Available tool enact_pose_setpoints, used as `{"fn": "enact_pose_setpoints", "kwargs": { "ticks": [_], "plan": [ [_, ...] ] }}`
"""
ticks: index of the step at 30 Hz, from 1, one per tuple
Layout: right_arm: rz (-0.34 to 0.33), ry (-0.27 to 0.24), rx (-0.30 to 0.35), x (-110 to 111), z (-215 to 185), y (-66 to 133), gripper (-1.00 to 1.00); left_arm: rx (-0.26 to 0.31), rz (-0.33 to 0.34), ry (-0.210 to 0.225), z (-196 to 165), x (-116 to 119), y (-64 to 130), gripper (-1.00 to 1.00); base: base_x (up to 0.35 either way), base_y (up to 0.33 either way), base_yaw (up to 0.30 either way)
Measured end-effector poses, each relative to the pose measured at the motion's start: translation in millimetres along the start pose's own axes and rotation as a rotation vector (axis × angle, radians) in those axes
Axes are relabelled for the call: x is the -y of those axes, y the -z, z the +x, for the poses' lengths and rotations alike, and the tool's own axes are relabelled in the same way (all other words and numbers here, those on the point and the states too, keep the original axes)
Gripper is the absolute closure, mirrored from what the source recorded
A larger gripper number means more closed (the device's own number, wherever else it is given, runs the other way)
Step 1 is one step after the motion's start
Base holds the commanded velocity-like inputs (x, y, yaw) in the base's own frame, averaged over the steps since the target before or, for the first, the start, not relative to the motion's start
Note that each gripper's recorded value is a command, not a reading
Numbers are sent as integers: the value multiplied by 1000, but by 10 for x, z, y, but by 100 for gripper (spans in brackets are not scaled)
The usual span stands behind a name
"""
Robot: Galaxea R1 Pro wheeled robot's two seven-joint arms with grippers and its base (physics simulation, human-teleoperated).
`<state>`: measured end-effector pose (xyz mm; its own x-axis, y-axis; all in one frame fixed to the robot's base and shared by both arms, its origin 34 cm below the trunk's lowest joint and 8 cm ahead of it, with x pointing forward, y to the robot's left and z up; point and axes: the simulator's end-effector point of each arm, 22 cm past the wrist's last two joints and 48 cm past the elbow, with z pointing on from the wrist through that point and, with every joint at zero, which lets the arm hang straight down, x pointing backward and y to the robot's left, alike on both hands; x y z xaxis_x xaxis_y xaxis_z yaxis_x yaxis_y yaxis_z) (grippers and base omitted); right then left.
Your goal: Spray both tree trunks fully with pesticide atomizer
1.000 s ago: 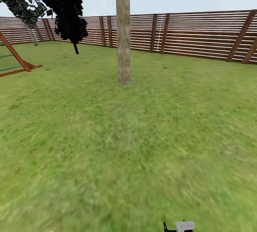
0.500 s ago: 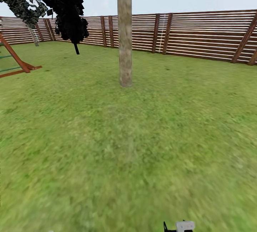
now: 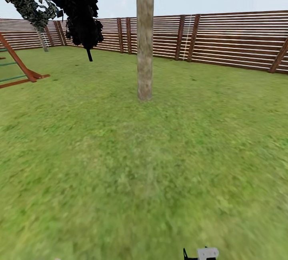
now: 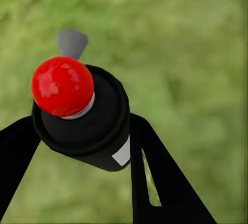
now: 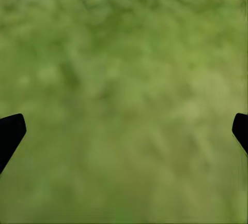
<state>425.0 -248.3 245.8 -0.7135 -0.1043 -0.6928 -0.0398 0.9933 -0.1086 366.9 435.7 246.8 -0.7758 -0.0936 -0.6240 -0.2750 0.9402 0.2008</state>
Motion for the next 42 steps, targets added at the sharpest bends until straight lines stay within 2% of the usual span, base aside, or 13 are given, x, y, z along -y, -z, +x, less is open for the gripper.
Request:
{"fn": "enact_pose_setpoints", "kwargs": {
  "ticks": [42],
  "plan": [
    [0, 0, 0, 0, 0, 0, -100, 0, 0, 0, 0, -1, 0, 100, 339, 0, 0]
  ]
}}
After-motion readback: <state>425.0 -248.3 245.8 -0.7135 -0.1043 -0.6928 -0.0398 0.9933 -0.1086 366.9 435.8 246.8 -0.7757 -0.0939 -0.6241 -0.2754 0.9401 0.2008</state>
